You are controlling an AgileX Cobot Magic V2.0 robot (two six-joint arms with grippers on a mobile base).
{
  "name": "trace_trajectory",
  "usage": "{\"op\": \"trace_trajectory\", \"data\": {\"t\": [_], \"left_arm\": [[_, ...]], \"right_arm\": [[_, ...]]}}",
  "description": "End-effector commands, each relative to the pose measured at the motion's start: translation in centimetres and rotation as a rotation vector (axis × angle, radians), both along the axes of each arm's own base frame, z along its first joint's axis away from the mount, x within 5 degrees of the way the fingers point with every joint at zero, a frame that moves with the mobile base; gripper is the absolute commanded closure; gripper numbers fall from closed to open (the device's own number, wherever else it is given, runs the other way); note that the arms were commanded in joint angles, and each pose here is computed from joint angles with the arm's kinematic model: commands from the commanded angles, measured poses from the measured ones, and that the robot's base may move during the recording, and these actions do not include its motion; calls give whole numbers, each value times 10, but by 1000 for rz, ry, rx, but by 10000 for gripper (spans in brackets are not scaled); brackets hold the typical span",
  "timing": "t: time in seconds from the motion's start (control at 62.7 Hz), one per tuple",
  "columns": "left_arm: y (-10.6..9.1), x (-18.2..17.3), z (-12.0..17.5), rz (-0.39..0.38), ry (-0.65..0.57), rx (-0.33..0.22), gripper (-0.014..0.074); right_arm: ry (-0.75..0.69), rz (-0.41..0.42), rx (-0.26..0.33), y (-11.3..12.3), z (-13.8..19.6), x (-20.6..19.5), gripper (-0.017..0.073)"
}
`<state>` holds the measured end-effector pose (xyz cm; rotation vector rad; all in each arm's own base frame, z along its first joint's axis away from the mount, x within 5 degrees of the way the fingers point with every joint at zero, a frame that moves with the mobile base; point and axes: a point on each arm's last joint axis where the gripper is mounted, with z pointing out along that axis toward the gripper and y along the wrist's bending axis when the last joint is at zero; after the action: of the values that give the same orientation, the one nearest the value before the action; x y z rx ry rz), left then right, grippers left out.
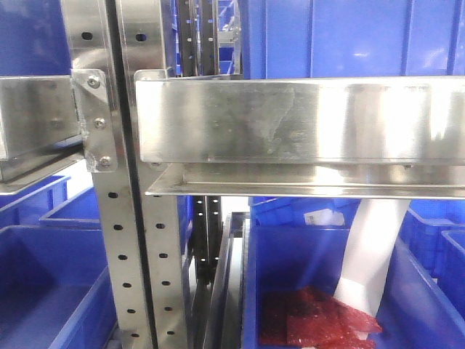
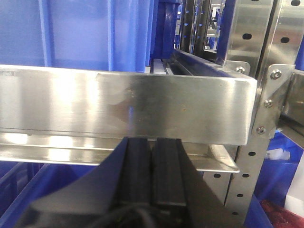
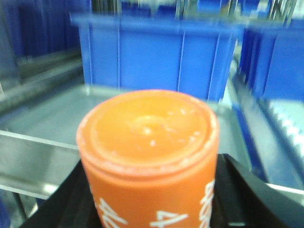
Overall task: Grab orange capacitor from left shelf to right conveyor
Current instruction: 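Hold the cylinder in the right gripper and turn the base away from the shelf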
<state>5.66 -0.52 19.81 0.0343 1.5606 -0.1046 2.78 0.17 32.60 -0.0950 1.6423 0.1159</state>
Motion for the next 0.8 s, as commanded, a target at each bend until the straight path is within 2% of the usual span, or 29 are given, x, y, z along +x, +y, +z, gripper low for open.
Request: {"op": "trace_trajectory", "data": {"t": [0.0, 0.781], "left_arm": [[1, -2, 10, 8, -102, -14, 720], [1, -2, 10, 8, -102, -14, 720]], "right_arm": [[-119, -2, -6, -1, 15, -7, 438], [-124, -2, -5, -2, 14, -8, 438]]}}
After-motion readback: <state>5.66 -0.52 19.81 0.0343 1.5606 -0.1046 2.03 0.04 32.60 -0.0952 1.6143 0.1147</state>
